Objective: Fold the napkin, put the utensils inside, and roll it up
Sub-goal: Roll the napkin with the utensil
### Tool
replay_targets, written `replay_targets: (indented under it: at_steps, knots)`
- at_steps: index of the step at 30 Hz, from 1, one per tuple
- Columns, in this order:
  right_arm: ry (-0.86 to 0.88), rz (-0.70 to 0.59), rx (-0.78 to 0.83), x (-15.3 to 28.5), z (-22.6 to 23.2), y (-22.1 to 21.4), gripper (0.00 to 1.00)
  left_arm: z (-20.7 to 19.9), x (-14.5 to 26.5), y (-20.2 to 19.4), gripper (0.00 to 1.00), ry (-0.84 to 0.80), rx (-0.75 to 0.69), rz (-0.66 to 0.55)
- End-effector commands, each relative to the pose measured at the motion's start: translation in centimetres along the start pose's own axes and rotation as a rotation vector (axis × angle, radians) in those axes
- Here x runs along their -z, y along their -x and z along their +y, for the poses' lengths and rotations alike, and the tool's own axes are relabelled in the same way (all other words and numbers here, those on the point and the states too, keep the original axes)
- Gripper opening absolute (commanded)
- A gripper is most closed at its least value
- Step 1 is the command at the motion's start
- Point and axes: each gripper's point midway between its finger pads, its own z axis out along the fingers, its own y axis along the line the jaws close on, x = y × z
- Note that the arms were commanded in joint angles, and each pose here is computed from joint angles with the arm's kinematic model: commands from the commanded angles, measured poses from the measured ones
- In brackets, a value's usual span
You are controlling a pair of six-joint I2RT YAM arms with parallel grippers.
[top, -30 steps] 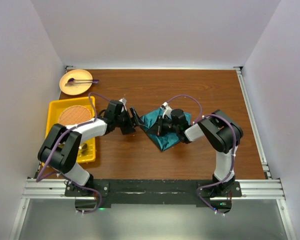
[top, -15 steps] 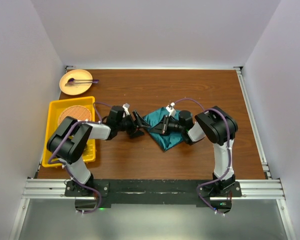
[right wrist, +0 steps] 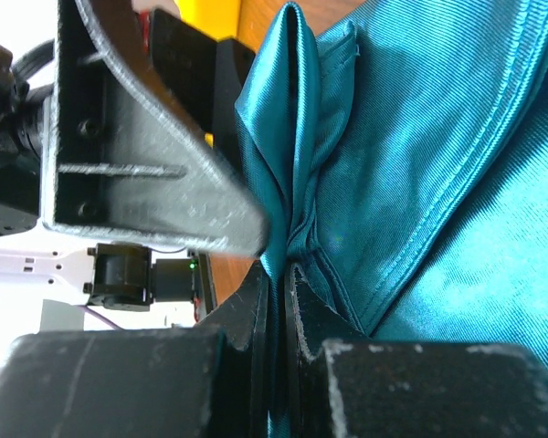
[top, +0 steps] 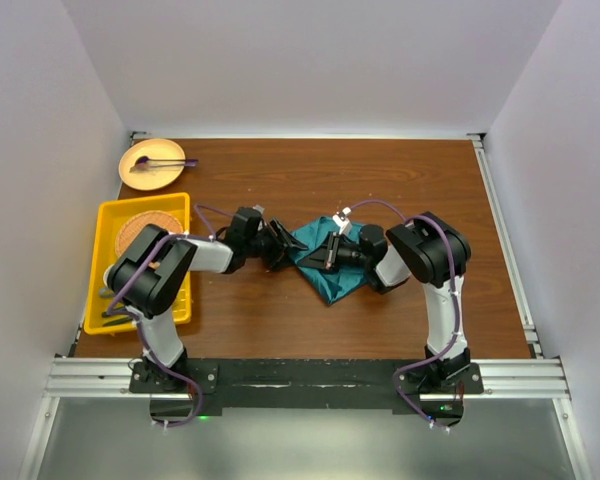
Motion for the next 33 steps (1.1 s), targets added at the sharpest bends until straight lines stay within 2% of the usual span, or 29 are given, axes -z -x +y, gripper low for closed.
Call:
replay_targets:
  at_steps: [1, 4, 5, 7, 8, 9, 10, 11, 13, 14, 16, 17, 19, 20, 21, 23, 24, 25, 28, 33]
  knots:
    - [0.006, 0.043, 0.033, 0.6, -0.4, -1.3, 0.00, 5.7, -0.7, 1.6, 0.56, 0.233, -0.055, -0.092]
    - [-0.016, 0.066, 0.055, 1.0, -0.9, -1.8, 0.00, 5.8, -0.4, 2.2, 0.50, 0.240, -0.137, -0.114]
    - [-0.045, 0.087, 0.042, 1.2, -1.4, -2.3, 0.00, 5.7, -0.4, 2.3, 0.44, 0.246, -0.154, -0.117]
    - [-0.065, 0.099, 0.104, 1.4, -1.4, -2.2, 0.00, 5.9, -0.1, 2.4, 0.39, 0.257, -0.189, -0.118]
    - [-0.122, 0.136, 0.076, 1.8, -2.4, -3.0, 0.00, 6.0, 0.0, 2.4, 0.31, 0.263, -0.203, -0.124]
    - [-0.149, 0.141, 0.098, 1.8, -2.6, -2.7, 0.00, 5.8, 0.2, 2.5, 0.28, 0.262, -0.214, -0.133]
    - [-0.160, 0.145, 0.185, 1.9, -2.1, -2.2, 0.00, 5.8, 0.4, 2.5, 0.24, 0.266, -0.231, -0.135]
    - [-0.234, 0.194, 0.144, 2.7, -3.2, -3.2, 0.00, 5.7, 0.4, 2.6, 0.16, 0.268, -0.237, -0.140]
    - [-0.268, 0.186, 0.249, 2.9, -2.3, -1.9, 0.00, 5.3, 0.6, 2.4, 0.12, 0.264, -0.252, -0.143]
    - [-0.330, 0.224, 0.225, 3.8, -2.8, -2.5, 0.02, 5.0, 0.5, 2.4, 0.06, 0.261, -0.257, -0.145]
    - [-0.392, 0.218, 0.303, 4.1, -2.6, -1.2, 0.07, 4.7, 0.3, 1.8, 0.03, 0.261, -0.263, -0.132]
    - [-0.430, 0.233, 0.302, 4.8, -2.1, -1.3, 0.13, 4.2, 0.1, 1.7, 0.00, 0.253, -0.261, -0.130]
    - [-0.496, 0.218, 0.381, 5.1, -1.6, 0.0, 0.20, 3.5, -0.1, 1.0, 0.00, 0.246, -0.262, -0.119]
    - [-0.526, 0.218, 0.396, 5.6, -0.8, 0.2, 0.26, 3.3, -0.1, 0.9, 0.00, 0.248, -0.261, -0.123]
    - [-0.556, 0.216, 0.430, 5.5, -0.1, 0.4, 0.36, 3.1, -0.1, 0.8, 0.00, 0.249, -0.258, -0.123]
    - [-0.656, 0.202, 0.490, 6.4, 0.3, 1.0, 0.44, 2.9, -0.1, 0.3, 0.00, 0.245, -0.240, -0.120]
    - [-0.671, 0.208, 0.536, 5.8, 1.2, 0.7, 0.53, 2.9, 0.0, 0.2, 0.00, 0.251, -0.230, -0.119]
    - [-0.744, 0.191, 0.564, 6.3, 1.0, 1.0, 0.57, 2.9, 0.0, 0.0, 0.00, 0.256, -0.206, -0.117]
    - [-0.768, 0.147, 0.600, 5.4, 2.3, 0.6, 0.65, 3.0, 0.1, -0.3, 0.00, 0.269, -0.166, -0.116]
    - [-0.751, 0.099, 0.634, 3.4, 3.6, -1.2, 0.68, 2.7, 0.1, -0.5, 0.00, 0.287, -0.149, -0.125]
